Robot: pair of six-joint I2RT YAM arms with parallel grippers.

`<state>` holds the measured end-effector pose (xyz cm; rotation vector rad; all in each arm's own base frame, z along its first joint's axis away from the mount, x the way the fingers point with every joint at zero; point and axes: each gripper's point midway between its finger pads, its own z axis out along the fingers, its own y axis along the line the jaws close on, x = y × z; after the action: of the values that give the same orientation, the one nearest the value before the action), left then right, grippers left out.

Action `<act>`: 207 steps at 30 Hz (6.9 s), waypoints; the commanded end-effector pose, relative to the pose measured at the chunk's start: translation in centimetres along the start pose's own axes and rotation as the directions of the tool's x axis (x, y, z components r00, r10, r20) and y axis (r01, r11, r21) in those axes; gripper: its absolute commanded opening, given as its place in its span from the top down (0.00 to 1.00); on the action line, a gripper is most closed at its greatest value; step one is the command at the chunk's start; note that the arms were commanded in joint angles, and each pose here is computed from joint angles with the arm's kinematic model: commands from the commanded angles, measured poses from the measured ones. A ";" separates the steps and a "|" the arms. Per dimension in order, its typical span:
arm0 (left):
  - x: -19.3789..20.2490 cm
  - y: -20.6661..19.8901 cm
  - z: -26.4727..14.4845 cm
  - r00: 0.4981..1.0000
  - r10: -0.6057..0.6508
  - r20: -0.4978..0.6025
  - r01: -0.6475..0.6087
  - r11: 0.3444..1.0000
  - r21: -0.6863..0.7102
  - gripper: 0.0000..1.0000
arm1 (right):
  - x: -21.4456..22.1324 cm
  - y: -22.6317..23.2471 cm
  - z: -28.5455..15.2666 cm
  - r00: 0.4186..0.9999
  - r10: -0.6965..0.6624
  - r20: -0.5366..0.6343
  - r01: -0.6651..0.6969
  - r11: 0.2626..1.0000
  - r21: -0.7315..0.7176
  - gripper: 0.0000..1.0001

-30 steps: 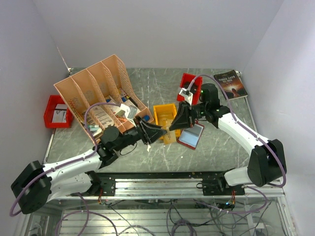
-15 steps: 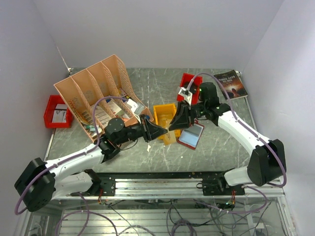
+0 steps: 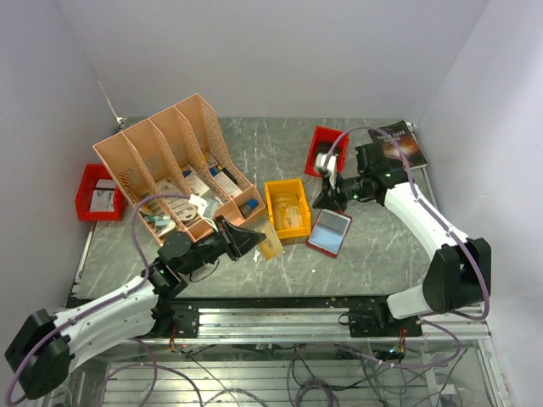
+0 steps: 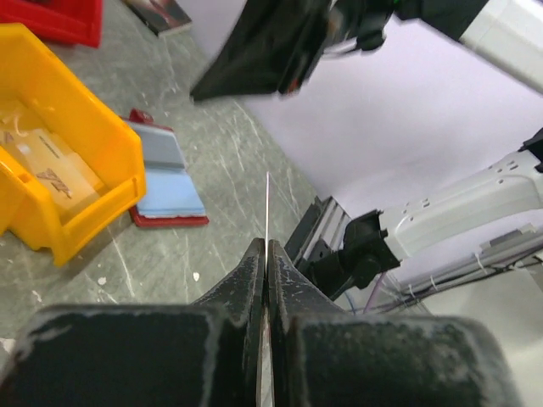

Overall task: Put the credit cards into the card holder
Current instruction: Move the storage box to the center of the board, then move the card holder to the center of the board, then insert the credit card into the card holder.

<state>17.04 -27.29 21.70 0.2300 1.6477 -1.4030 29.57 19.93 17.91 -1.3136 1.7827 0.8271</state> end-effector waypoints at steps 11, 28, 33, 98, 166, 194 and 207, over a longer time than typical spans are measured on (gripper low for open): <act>-1.8 2.6 -2.9 0.995 0.048 0.083 -0.031 0.980 -0.198 0.93 | 11.6 6.0 8.6 0.872 -0.403 -0.279 0.310 0.894 -0.324 1.00; -1.2 2.8 -2.6 0.996 0.020 0.086 -0.005 0.985 -0.174 0.93 | 5.1 -6.8 14.3 0.928 -0.183 -0.325 0.245 0.956 0.162 1.00; -0.7 2.5 -2.5 0.997 0.008 0.071 0.002 0.989 -0.149 0.93 | 4.2 -3.2 10.6 0.960 -0.177 -0.217 0.156 0.982 -0.109 0.96; 9.0 7.8 8.2 0.887 -0.353 0.296 0.439 0.843 -0.311 0.93 | 14.1 -0.1 0.1 0.880 0.397 -0.262 -0.386 0.918 0.095 0.37; 13.2 12.2 9.4 0.852 -0.474 0.220 0.522 0.747 -0.411 0.93 | 18.0 1.5 2.1 0.794 0.436 -0.423 -0.458 0.887 0.055 0.47; 12.4 13.0 8.9 0.885 -0.415 0.211 0.465 0.760 -0.454 0.93 | 18.1 1.7 2.2 0.791 0.435 -0.430 -0.461 0.886 0.049 0.47; 12.0 13.5 9.5 0.894 -0.390 0.221 0.448 0.770 -0.455 0.93 | 18.3 1.8 2.2 0.790 0.434 -0.433 -0.461 0.886 0.048 0.47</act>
<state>22.95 -36.01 4.29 -0.5417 2.0162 -1.2446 25.77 13.76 2.13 -1.1657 2.4703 0.8810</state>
